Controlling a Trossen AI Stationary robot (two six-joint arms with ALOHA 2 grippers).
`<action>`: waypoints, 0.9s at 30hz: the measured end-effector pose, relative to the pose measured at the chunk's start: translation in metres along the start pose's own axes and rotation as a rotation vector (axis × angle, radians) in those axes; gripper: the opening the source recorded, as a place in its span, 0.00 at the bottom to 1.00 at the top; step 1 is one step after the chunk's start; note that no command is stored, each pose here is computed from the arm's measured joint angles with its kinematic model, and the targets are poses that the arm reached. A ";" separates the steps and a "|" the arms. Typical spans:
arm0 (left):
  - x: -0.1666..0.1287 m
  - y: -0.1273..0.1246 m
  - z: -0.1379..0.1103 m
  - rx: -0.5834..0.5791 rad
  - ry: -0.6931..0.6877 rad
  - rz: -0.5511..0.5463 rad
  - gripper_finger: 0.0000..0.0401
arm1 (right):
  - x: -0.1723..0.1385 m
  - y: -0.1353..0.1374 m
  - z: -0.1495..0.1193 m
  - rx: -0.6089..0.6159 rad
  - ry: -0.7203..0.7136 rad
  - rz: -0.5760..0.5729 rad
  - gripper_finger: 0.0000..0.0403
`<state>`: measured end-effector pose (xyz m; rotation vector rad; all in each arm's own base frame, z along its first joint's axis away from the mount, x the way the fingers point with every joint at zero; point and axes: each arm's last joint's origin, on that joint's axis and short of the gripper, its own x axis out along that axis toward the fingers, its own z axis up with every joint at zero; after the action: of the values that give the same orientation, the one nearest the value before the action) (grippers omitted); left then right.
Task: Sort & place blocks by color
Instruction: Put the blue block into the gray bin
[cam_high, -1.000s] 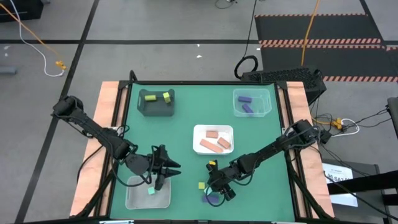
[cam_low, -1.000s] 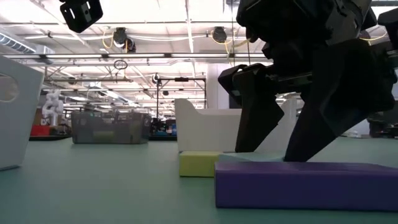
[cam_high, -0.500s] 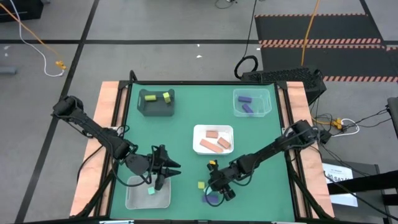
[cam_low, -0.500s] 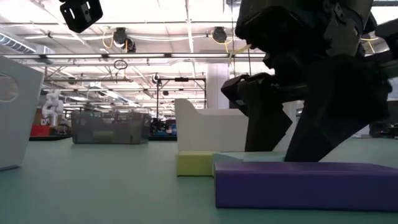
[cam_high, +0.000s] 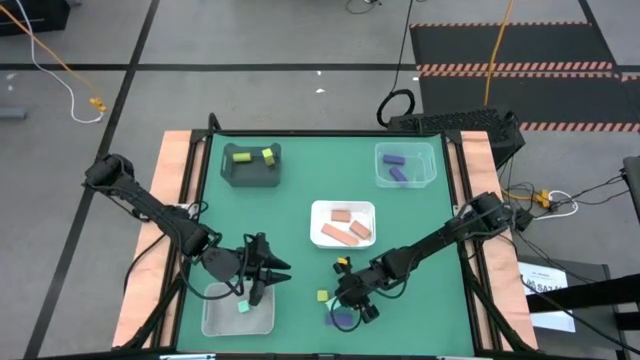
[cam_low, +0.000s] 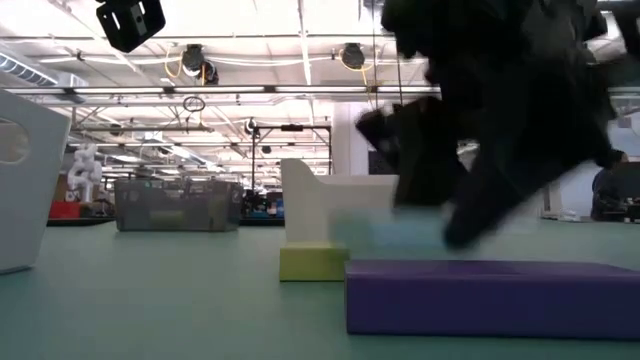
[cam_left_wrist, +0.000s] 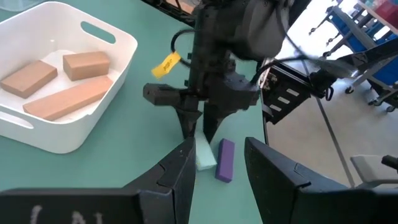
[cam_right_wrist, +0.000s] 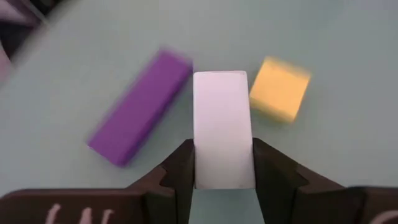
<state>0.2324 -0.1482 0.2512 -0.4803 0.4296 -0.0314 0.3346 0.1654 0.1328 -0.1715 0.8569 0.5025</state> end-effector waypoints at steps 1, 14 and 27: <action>0.000 0.000 0.000 -0.002 -0.001 -0.001 0.35 | -0.004 0.000 0.004 0.002 -0.020 0.000 0.29; 0.000 0.000 0.000 0.003 -0.001 -0.001 0.35 | -0.091 -0.006 0.048 0.009 -0.286 -0.445 0.29; 0.006 0.016 0.020 0.083 -0.196 0.207 0.35 | -0.149 -0.013 0.075 0.018 -0.516 -0.964 0.29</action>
<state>0.2446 -0.1257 0.2572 -0.3510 0.2831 0.1959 0.3108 0.1267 0.2940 -0.3889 0.2031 -0.3625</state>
